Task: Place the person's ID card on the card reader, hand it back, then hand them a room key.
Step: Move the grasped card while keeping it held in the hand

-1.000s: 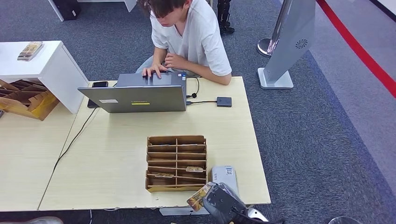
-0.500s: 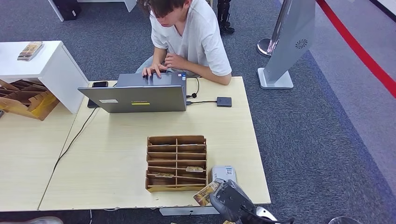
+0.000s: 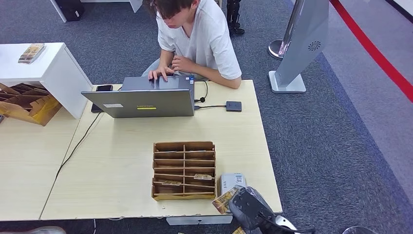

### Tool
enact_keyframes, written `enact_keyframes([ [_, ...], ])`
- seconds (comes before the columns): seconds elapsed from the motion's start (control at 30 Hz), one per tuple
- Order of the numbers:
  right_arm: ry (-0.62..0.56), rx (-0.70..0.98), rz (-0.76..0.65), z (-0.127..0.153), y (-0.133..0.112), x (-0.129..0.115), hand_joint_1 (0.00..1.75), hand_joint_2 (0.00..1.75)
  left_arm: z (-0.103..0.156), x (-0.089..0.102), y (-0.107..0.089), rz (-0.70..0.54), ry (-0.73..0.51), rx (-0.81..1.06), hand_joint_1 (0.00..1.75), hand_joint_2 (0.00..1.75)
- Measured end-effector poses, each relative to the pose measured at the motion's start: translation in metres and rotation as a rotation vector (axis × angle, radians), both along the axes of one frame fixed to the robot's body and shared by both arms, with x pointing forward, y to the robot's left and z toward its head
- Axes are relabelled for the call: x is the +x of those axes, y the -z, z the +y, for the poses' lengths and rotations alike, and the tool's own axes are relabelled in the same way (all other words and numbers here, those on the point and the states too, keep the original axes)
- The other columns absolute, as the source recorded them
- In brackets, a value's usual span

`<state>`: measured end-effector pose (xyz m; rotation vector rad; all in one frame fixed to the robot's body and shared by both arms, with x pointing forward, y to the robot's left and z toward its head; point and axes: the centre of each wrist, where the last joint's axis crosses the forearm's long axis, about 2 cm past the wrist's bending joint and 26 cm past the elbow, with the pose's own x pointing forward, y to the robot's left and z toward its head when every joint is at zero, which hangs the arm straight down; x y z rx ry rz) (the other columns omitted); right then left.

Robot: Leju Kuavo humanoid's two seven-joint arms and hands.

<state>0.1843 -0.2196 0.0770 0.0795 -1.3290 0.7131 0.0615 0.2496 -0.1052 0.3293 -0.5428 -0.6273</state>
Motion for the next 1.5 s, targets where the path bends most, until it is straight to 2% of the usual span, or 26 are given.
enact_keyframes([
  [0.37, 0.016, -0.026, -0.004, -0.004, -0.001, 0.001, 1.75, 1.75, 0.0, -0.002, 0.0, 0.003, 0.001, -0.001, 0.0, 0.0],
  [0.93, 0.068, -0.214, -0.029, -0.007, -0.003, 0.007, 1.75, 1.75, 0.0, -0.004, 0.001, 0.006, -0.007, -0.001, 0.0, 0.0],
  [1.5, 0.094, -0.215, -0.035, -0.001, -0.003, 0.014, 1.75, 1.75, 0.0, -0.003, 0.001, 0.011, -0.006, 0.001, 0.0, 0.0],
])
